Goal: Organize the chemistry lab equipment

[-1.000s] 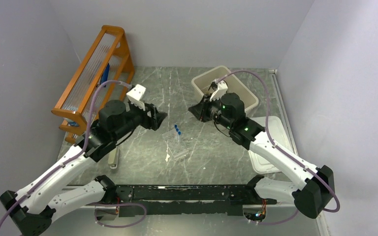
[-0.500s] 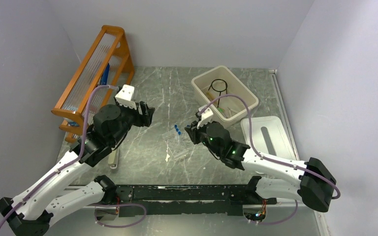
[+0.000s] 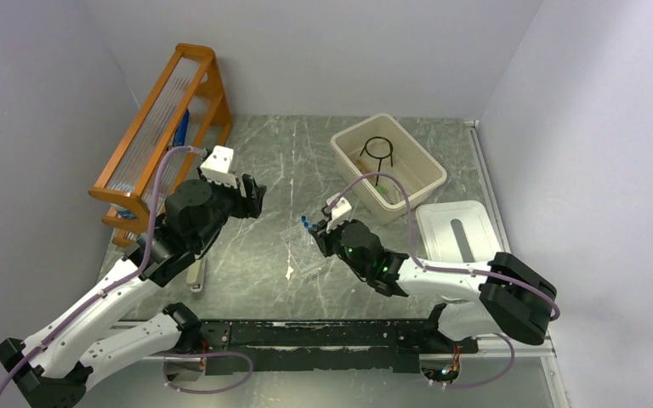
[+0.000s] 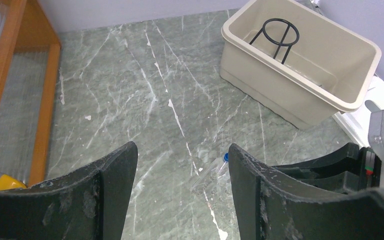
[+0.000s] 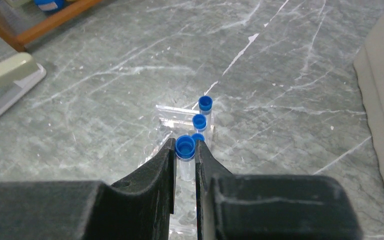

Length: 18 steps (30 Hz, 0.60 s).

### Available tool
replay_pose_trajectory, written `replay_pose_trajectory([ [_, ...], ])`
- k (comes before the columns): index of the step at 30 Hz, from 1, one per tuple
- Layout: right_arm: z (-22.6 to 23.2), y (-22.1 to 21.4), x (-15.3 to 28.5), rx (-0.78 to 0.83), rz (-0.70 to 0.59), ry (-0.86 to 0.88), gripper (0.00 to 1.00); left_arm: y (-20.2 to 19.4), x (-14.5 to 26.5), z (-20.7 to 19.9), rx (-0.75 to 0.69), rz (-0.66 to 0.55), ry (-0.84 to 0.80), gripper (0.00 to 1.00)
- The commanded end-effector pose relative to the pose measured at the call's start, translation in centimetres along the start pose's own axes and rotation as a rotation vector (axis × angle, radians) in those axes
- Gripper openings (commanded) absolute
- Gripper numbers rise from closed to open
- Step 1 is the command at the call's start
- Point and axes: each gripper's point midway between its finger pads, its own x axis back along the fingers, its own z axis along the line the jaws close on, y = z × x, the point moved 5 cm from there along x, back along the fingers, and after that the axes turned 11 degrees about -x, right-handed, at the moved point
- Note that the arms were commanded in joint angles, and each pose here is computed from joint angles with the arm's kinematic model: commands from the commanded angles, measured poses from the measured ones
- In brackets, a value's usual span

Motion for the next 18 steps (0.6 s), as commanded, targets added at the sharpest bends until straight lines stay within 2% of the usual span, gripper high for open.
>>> replay_pose_trajectory([
  [1,0.2,-0.4,-0.2,0.038,-0.045,0.018,0.09,0.0,0.1,0.2,0.004,-0.007,0.017,0.71],
  [18,-0.9,-2.8,-0.6,0.088,-0.079,-0.006,0.11,-0.1,0.1,0.2,0.015,-0.006,0.023,0.71],
])
